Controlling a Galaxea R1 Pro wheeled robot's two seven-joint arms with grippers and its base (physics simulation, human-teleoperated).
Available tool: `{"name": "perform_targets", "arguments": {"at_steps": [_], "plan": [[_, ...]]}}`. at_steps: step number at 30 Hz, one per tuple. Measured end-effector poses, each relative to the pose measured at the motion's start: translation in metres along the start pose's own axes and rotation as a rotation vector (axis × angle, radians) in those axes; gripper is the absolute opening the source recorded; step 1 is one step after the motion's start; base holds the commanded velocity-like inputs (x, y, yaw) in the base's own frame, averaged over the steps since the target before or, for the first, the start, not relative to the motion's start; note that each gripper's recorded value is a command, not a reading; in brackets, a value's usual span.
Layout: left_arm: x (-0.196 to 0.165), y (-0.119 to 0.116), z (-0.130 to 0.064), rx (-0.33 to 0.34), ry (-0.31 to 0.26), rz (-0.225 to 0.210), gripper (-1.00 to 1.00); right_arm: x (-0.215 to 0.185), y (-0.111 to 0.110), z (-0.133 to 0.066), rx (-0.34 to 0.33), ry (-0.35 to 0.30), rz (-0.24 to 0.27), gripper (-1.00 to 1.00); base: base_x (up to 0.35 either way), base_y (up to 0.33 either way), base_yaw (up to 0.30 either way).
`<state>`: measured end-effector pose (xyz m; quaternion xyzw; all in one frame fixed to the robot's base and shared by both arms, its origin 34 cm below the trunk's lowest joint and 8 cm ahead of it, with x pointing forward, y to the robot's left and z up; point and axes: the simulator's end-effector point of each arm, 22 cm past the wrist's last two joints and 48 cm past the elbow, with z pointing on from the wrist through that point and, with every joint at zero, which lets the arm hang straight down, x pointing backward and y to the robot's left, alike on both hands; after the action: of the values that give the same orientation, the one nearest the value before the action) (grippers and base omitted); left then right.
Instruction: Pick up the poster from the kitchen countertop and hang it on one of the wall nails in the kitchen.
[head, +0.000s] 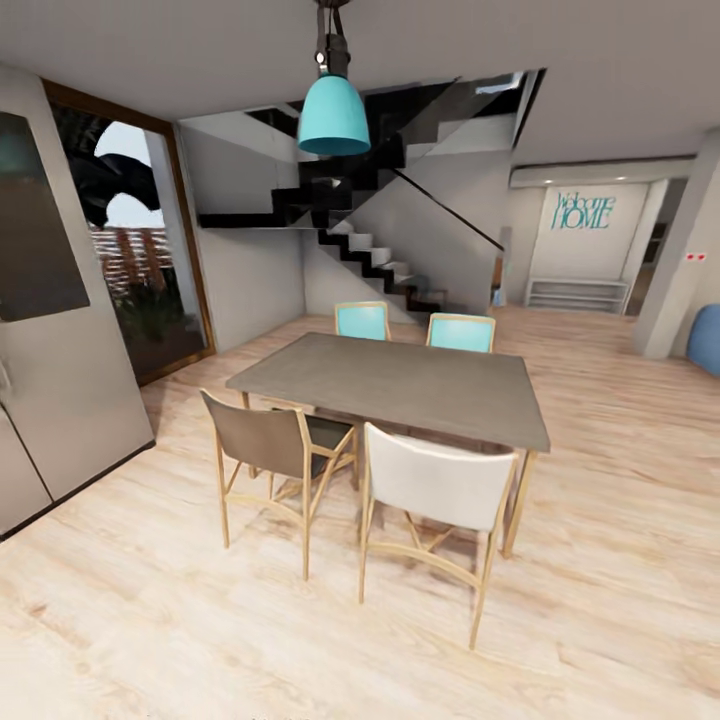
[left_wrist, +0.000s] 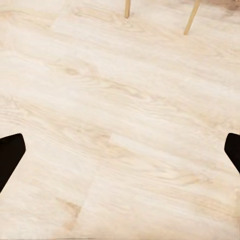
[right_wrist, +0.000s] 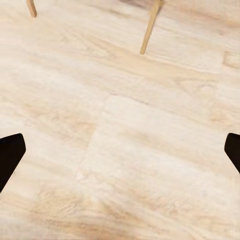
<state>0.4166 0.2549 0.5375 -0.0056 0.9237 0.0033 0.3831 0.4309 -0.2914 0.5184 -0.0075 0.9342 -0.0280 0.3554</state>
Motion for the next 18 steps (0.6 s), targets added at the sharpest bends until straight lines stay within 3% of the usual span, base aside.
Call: {"name": "perform_targets", "arguments": {"at_steps": [18], "plan": [[0.0000,0.0001,0.0000,0.000,0.000,0.000,1.00,0.0001,0.0000,0.0000,0.000,0.000,0.000,1.00,0.000,0.000,0.280]]}}
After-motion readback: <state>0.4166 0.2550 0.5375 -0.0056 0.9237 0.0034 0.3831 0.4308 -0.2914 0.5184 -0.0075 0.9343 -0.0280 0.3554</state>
